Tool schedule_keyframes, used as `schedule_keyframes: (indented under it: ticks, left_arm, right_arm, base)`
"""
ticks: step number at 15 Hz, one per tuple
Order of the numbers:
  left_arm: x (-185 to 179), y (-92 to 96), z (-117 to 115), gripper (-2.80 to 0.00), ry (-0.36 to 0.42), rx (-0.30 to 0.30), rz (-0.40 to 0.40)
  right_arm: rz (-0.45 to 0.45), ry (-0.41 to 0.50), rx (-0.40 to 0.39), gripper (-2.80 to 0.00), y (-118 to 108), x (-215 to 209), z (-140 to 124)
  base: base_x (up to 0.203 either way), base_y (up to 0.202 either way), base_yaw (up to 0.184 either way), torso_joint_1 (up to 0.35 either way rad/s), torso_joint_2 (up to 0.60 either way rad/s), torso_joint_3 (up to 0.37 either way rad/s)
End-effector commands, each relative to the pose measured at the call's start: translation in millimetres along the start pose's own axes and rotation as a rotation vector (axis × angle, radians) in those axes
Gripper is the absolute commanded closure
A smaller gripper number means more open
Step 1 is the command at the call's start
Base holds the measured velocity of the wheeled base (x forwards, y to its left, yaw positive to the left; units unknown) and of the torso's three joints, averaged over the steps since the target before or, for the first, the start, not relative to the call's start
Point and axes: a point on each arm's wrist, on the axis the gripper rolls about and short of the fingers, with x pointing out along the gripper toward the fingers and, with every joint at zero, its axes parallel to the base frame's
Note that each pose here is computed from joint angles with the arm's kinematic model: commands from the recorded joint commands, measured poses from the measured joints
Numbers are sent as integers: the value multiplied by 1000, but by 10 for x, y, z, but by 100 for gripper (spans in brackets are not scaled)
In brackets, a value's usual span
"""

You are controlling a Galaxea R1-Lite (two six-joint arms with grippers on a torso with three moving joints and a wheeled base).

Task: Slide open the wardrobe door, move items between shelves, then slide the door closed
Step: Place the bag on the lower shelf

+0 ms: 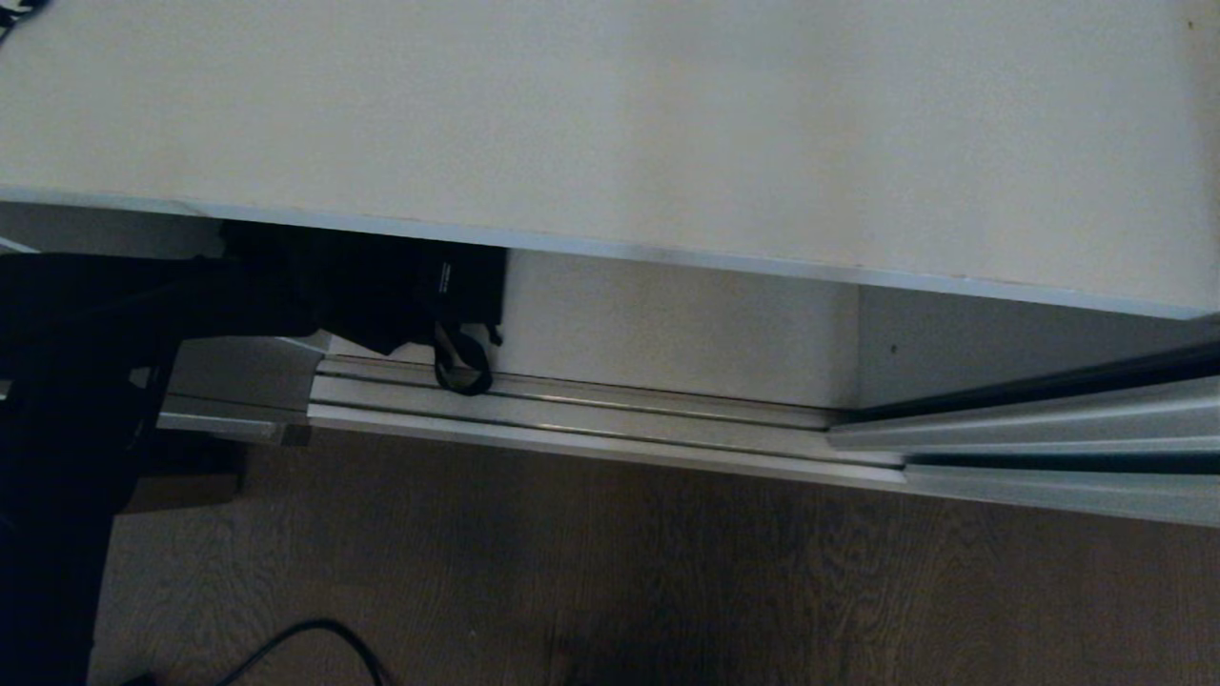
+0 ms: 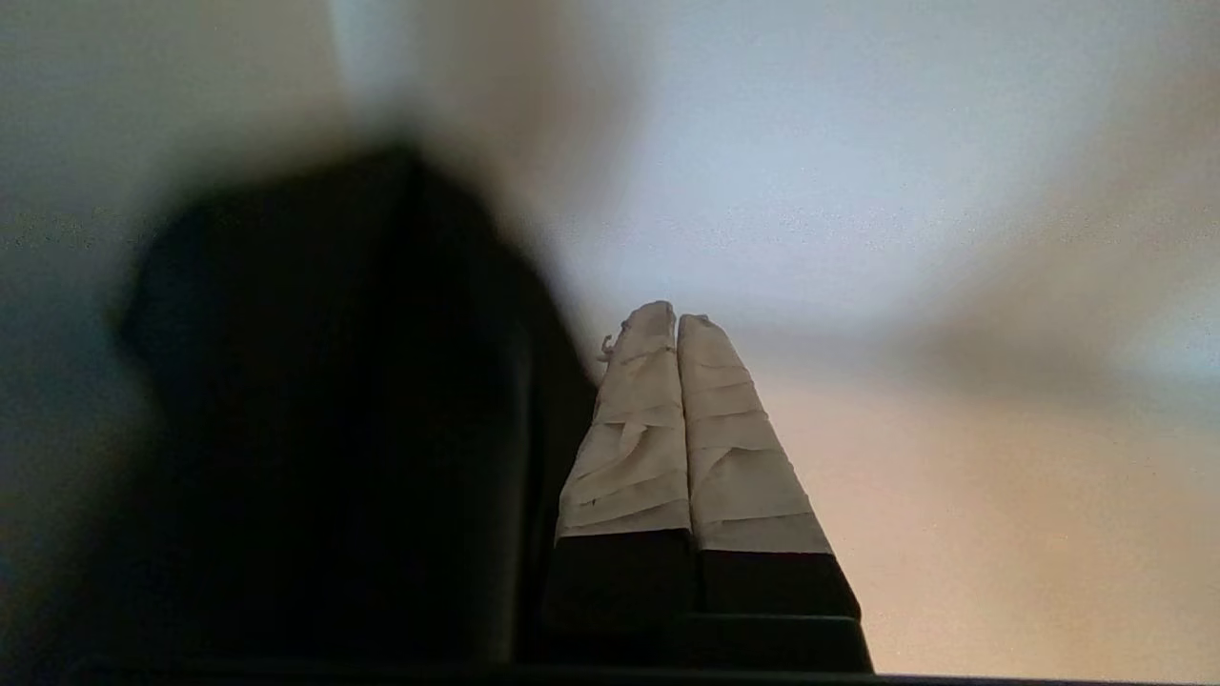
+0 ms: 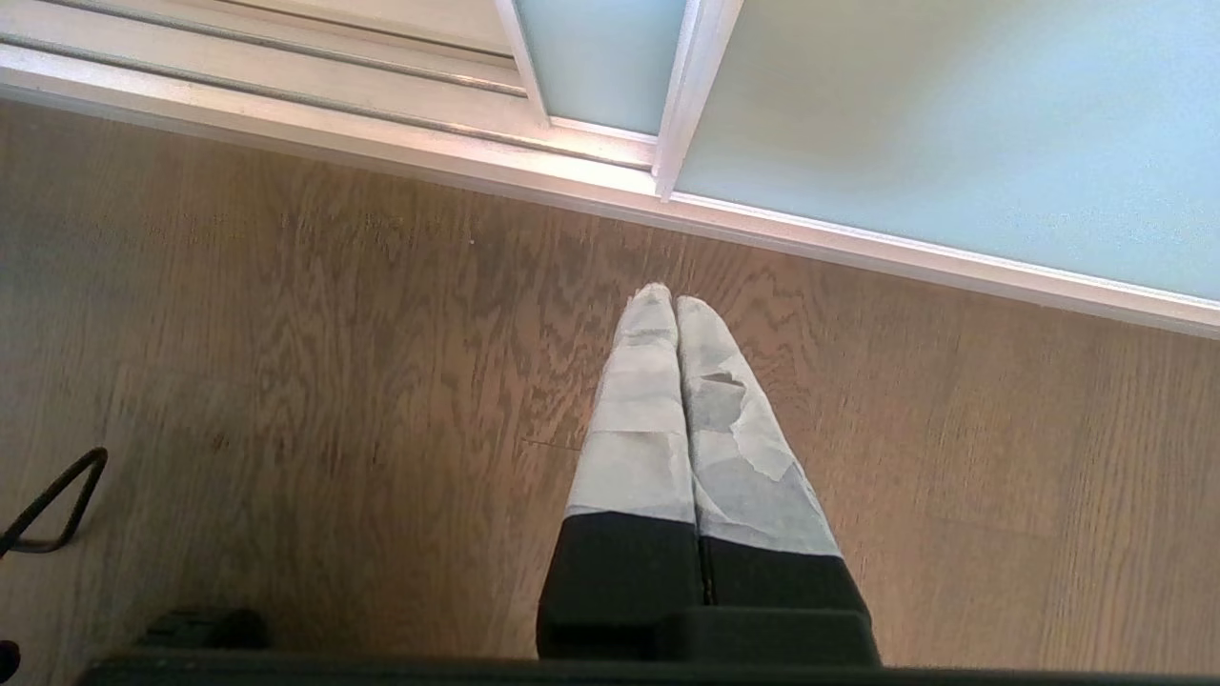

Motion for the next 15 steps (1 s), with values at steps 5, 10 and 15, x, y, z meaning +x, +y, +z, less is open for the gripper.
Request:
schedule_keyframes:
  ticks: [5, 10, 15]
  left_arm:
    - [-1, -3, -79, 0, 56, -3, 36]
    - [-2, -1, -80, 0, 57, 5, 41]
    - [2, -5, -56, 0, 54, -2, 37]
  right_arm:
    - [1, -2, 0, 0, 0, -1, -5]
    - [1, -2, 0, 0, 0, -1, -5]
    - [1, -2, 0, 0, 0, -1, -5]
  base:
    - [0, 0, 0, 0, 0, 0]
    - [0, 0, 0, 0, 0, 0]
    - [-84, 0, -2, 1, 2, 0]
